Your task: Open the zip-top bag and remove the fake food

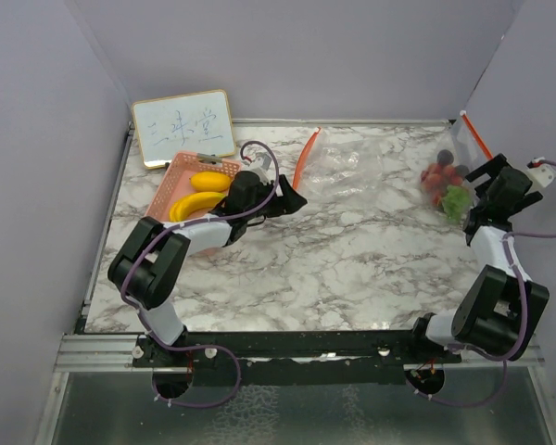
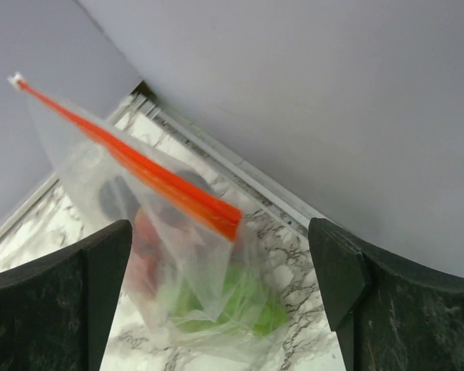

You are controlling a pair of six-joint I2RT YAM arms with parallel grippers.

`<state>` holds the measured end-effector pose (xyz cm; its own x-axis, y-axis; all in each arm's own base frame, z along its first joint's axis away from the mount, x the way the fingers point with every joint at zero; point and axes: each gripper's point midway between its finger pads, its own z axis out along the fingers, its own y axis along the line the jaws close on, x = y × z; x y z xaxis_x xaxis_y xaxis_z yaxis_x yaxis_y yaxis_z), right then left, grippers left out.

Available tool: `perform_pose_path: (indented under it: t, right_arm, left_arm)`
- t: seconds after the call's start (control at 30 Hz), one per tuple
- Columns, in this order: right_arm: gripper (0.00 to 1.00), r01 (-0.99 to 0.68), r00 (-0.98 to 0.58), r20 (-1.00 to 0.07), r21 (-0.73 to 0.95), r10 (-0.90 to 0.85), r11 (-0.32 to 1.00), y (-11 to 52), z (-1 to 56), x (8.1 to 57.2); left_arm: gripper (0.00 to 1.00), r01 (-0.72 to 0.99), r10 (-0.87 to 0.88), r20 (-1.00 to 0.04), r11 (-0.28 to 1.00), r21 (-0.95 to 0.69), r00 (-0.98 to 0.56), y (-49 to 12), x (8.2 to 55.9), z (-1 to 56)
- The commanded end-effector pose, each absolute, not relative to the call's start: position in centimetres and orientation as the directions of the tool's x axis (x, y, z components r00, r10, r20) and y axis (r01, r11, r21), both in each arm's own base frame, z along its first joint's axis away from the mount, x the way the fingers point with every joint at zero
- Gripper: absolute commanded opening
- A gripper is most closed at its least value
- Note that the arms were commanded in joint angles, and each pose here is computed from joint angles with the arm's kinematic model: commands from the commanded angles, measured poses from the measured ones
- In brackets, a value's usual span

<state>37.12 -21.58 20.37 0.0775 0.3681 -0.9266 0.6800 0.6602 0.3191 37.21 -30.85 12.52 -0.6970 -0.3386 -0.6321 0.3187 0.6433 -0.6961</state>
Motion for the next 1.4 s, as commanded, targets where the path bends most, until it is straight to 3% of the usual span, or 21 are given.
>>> perform_pose_path:
  t: [0.0,0.07,0.17,0.27,0.5,0.9,1.2,1.37]
  right_arm:
    - [0.90,0.560,0.054,-0.916,0.357,0.397,0.748,-20.2,20.8,40.4]
    - [0.82,0.542,0.018,-0.901,0.373,0.433,0.753,-19.9,19.7,41.4]
    - [0.51,0.510,-0.001,-0.889,0.393,0.457,0.765,-19.0,19.0,41.6]
    - [0.27,0.421,0.004,-0.905,0.388,0.426,0.820,-17.3,19.7,41.3]
    - [0.02,0.266,-0.070,-0.927,0.338,0.367,0.903,-13.2,20.4,40.3]
    - [0.01,-0.042,-0.197,-0.946,0.270,0.257,0.962,-1.0,19.1,36.7]
    - [0.01,-0.194,-0.257,-0.927,0.326,0.272,0.925,3.6,17.3,32.9]
    - [0.01,-0.283,-0.261,-0.928,0.338,0.267,0.898,5.4,19.3,30.8]
  left_arm:
    - [0.76,0.329,-0.344,-0.625,0.622,-0.711,-0.701,-30.8,37.2,12.5]
    - [0.76,0.328,-0.345,-0.625,0.622,-0.711,-0.700,-30.7,37.2,12.5]
    - [0.76,0.324,-0.350,-0.627,0.626,-0.709,-0.696,-30.4,37.2,12.5]
    - [0.76,0.317,-0.353,-0.627,0.632,-0.707,-0.694,-30.0,37.3,12.3]
    - [0.74,0.318,-0.357,-0.620,0.621,-0.716,-0.699,-30.0,37.1,12.3]
    - [0.73,0.284,-0.380,-0.598,0.621,-0.731,-0.706,-29.7,36.8,11.6]
    - [0.73,0.304,-0.359,-0.602,0.616,-0.727,-0.713,-31.5,35.7,11.8]
    - [0.73,0.290,-0.371,-0.611,0.634,-0.717,-0.700,-31.4,35.9,11.6]
